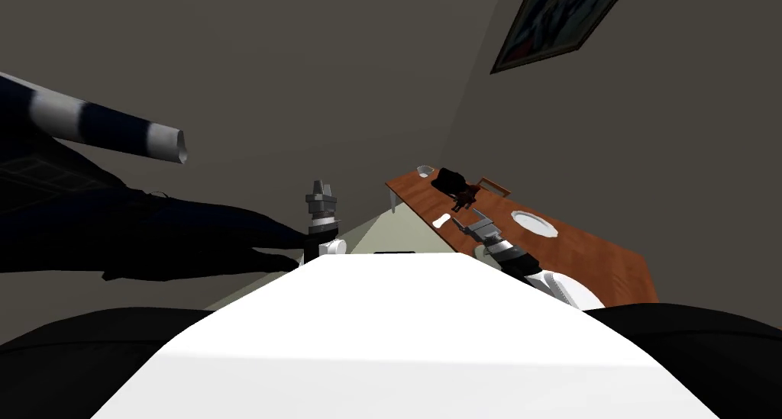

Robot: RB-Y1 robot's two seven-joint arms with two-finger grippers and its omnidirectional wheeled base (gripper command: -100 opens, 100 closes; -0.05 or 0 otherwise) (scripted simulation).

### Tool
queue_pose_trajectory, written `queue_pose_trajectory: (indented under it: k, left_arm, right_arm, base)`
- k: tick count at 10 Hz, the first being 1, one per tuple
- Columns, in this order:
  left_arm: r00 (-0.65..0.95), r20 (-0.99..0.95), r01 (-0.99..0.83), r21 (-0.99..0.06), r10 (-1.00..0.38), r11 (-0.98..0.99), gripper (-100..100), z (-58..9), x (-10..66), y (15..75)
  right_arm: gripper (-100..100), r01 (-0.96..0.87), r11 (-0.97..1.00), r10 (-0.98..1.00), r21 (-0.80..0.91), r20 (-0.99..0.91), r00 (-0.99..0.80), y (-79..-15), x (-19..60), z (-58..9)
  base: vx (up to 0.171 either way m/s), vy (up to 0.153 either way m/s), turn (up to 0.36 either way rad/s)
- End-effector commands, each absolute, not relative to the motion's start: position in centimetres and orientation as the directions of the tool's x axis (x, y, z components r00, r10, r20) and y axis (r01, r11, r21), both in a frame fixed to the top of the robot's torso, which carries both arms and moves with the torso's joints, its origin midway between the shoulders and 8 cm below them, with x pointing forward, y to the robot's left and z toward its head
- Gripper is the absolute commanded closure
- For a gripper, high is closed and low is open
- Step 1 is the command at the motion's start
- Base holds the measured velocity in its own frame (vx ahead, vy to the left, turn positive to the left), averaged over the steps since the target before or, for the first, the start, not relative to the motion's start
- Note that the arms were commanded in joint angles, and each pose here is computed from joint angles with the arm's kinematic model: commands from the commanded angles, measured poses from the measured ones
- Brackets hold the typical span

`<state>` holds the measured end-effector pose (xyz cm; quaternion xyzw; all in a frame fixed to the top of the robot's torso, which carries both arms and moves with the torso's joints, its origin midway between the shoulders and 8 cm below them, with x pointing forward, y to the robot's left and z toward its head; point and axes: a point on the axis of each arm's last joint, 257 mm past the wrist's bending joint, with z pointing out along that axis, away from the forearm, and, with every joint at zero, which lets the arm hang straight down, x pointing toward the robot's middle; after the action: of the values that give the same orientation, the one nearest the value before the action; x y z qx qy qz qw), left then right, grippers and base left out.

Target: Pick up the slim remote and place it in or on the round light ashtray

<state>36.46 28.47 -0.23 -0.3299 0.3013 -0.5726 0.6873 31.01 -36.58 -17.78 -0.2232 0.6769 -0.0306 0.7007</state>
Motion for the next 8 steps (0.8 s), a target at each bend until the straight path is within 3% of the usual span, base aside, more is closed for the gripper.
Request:
queue_pose_trajectory:
  k: [1, 8]
  left_arm:
    - [0.163, -0.036, 0.588, -0.799, -0.986, 0.126, 0, -0.2, 36.5, 28.5]
    - [0.163, -0.036, 0.588, -0.799, -0.986, 0.127, 0, -0.2, 36.5, 28.5]
  right_arm:
    - [-100, -0.270, 0.875, -0.404, -0.403, -0.913, 0.054, -36.9, 30.6, -18.9]
    - [-100, -0.358, 0.720, -0.659, -0.594, -0.747, -0.086, -40.9, 27.2, -25.3]
  base:
    - [0.043, 0.029, 0.117]
    - [0.047, 0.032, 0.124]
